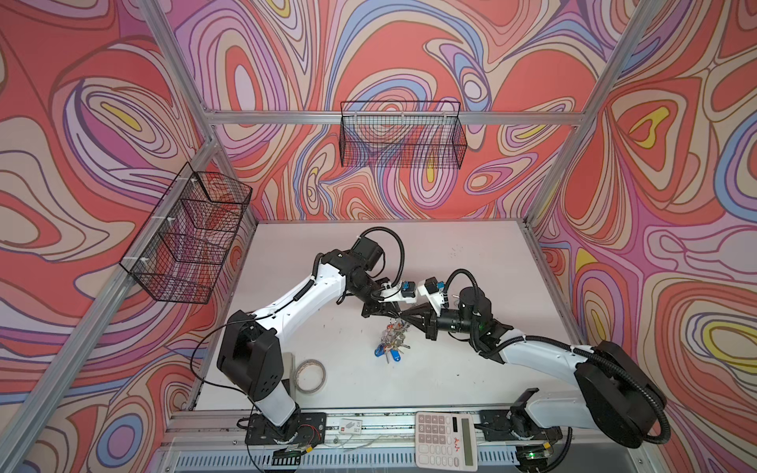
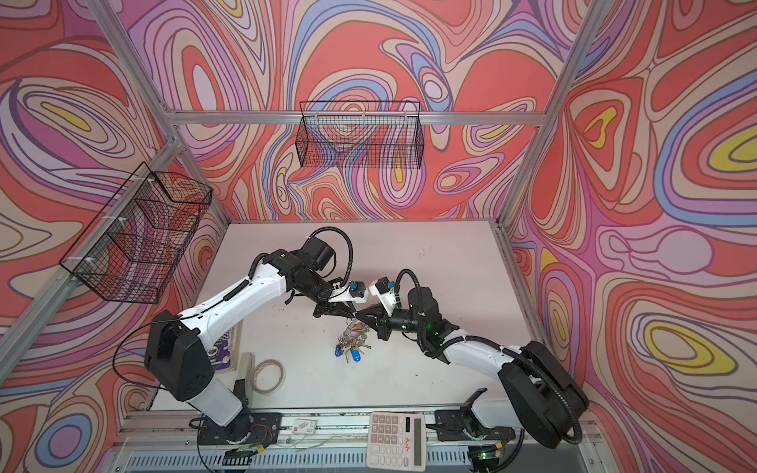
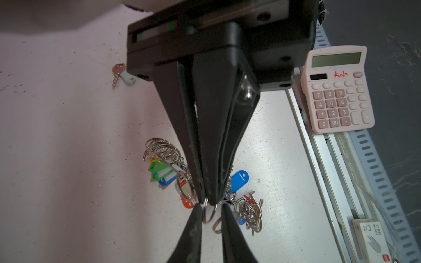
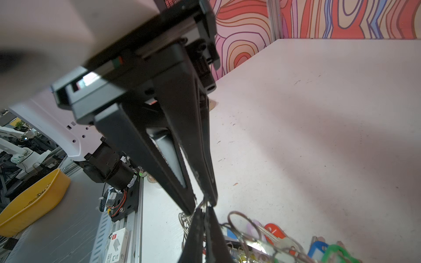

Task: Attach keys to a key ring
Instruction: Pass the keyring.

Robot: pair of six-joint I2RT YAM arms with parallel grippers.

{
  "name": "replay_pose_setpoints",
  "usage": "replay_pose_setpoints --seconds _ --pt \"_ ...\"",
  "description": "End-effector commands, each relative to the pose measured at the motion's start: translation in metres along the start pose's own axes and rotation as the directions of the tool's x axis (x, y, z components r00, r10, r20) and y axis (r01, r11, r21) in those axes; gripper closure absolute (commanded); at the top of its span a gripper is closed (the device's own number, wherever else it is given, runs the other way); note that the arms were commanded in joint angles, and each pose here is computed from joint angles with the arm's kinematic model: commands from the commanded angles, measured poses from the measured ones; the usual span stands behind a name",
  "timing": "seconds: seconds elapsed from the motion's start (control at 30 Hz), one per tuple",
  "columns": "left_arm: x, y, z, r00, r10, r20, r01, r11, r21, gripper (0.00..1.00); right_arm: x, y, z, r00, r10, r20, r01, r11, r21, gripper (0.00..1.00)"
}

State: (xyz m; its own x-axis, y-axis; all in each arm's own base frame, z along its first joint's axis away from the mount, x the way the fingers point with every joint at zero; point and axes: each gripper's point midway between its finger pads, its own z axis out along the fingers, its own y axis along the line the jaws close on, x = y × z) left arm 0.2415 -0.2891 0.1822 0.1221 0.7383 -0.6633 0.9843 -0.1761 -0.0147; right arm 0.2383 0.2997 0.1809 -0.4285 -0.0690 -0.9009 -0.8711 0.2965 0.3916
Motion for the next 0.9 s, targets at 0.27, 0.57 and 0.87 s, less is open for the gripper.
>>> replay_pose_setpoints --seconds 0.27,0.57,0.87 --pt "0.001 -0.006 0.005 0.999 -0.010 -0.039 0.012 0.998 0.054 0.98 -0.019 0.011 -0.001 0.996 -0.072 0.049 0.073 0.997 -0.023 1.00" --pt "-0.001 -0.014 0.008 0.999 -0.051 -0.007 0.051 0.995 0.083 1.00 -0.017 0.009 -0.002 0.996 -0.075 0.045 0.076 0.997 -0.011 1.00" --pt "0.002 -0.010 0.010 0.994 -0.105 0.020 0.104 0.994 0.037 1.00 -0.015 0.003 -0.003 0.997 -0.064 0.032 0.063 0.998 0.030 0.84"
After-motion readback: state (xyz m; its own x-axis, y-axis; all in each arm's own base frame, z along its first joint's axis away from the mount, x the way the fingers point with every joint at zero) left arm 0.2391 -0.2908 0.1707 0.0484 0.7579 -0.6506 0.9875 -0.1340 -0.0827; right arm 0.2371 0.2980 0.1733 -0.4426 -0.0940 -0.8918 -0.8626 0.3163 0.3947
